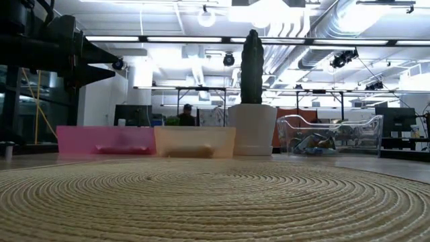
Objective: Pick and place Granola Bars by type
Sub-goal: Put the yellow granola bar into the orange bin
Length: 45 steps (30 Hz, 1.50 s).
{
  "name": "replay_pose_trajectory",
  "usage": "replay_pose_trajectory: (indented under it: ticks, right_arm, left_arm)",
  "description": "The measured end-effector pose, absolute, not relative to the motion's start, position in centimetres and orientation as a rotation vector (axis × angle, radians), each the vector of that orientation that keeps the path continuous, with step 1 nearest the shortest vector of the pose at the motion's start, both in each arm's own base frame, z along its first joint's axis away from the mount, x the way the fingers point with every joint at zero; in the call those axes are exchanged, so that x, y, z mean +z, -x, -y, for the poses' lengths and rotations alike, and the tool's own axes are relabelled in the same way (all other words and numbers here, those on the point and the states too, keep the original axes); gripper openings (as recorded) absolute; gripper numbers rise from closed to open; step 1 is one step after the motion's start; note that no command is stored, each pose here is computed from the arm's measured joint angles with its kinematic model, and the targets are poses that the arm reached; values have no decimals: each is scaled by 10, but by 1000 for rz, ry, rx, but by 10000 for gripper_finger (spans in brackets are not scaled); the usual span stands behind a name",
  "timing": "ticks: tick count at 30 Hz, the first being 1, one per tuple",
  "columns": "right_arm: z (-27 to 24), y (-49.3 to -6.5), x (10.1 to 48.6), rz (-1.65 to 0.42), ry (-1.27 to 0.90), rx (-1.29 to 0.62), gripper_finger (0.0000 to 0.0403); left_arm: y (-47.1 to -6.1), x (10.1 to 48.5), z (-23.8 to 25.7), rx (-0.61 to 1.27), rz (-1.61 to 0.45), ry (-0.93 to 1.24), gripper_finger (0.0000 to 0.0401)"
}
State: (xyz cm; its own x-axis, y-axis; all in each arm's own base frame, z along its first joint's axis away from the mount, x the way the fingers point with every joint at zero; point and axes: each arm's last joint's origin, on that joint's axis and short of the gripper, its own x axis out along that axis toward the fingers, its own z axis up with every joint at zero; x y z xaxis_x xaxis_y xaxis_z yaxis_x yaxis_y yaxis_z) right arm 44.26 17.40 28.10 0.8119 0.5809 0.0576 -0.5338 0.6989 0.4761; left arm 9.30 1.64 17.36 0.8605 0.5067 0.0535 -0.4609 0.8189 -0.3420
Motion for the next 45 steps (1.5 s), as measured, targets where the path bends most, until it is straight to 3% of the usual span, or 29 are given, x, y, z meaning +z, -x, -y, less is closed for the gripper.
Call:
replay_pose_trajectory:
  ticks: [11,22,30,39,45]
  right_arm:
    - [-150,-441,319,314,-519,539,98]
    - [-125,-420,368,525,-291,31,98]
    - [-102,-415,377,498,-173,-377,98]
    - [-64,-419,358,328,-295,-948,98]
    - [-32,-428,336,271,-390,-996,98]
  left_arm:
    - [-93,174,-16,517,145,327,245]
    - [-93,174,-16,517,145,327,245]
    - [-93,174,-16,517,145,327,245]
    - [-93,174,-16,517,145,327,245]
    - [-93,174,-16,517,145,327,245]
